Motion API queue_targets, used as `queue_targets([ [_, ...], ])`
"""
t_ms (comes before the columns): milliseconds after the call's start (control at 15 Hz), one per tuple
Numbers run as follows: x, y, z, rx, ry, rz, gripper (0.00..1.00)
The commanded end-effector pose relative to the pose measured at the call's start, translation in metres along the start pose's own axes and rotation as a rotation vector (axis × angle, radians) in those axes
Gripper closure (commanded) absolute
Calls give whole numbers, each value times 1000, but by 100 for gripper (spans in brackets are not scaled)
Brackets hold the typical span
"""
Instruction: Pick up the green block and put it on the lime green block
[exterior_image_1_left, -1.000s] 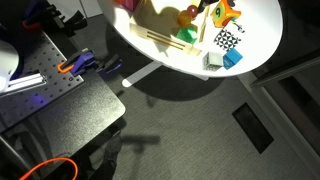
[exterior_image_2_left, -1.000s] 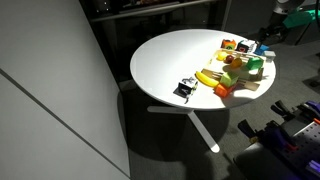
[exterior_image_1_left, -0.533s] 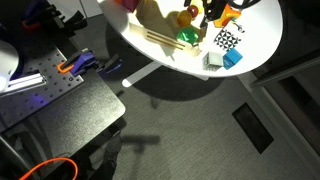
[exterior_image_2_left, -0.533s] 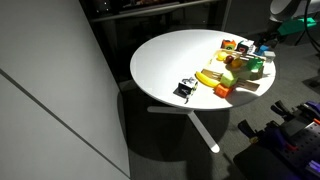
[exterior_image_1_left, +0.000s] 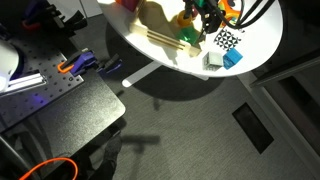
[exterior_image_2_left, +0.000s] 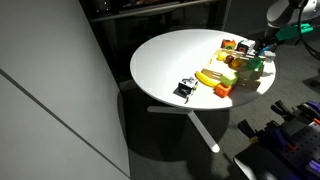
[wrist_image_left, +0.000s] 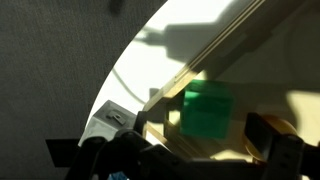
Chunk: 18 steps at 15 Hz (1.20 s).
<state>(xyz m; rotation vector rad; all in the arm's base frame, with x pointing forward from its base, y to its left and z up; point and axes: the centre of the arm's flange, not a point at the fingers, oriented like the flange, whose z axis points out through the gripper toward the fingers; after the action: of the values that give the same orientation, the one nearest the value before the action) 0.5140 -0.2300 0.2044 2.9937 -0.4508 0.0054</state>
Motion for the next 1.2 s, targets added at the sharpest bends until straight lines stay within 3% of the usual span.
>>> queue_targets([
  [0,12,5,9,3,10,16,0],
  [1133,30,-13,43,-7,-20,-15,0],
])
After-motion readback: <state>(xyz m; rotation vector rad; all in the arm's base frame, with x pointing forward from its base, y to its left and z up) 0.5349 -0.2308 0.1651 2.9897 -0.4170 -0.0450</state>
